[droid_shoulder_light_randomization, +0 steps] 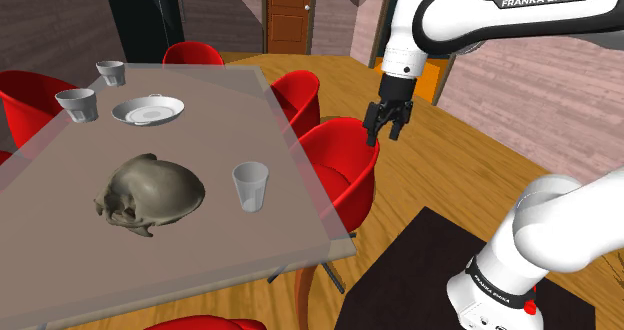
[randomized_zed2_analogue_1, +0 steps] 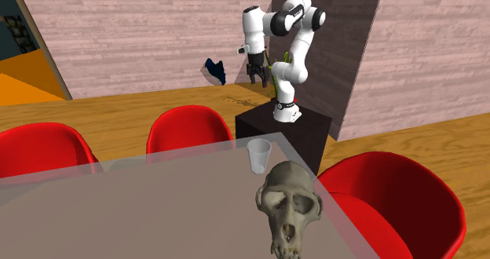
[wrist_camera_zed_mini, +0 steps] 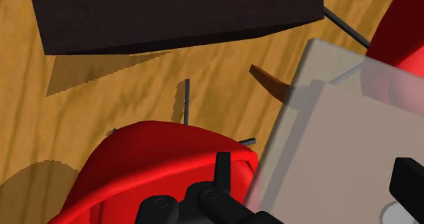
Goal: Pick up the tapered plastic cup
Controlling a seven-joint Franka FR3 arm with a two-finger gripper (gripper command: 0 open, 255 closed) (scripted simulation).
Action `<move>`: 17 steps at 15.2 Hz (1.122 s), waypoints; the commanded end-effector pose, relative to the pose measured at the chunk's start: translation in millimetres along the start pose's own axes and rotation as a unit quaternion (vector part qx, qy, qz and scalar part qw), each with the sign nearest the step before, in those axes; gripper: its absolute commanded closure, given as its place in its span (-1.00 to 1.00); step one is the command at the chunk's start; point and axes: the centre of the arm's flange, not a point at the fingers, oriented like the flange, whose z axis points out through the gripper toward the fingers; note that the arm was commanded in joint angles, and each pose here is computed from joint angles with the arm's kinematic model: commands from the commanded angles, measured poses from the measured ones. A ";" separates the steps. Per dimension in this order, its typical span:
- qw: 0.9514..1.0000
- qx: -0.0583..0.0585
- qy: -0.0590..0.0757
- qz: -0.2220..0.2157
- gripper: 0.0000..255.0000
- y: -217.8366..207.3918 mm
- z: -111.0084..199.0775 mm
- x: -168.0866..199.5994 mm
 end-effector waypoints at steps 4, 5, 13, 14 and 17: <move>1.000 0.008 -0.007 0.000 -1.00 -40.8 22.2 48.7; 1.000 0.009 -0.009 0.000 -1.00 -49.0 27.3 57.7; 1.000 0.020 -0.020 0.001 -1.00 -115.3 68.0 129.6; 1.000 0.022 -0.022 0.001 -1.00 -123.6 73.1 138.5; 0.999 0.026 -0.026 0.001 -1.00 -148.7 88.4 165.2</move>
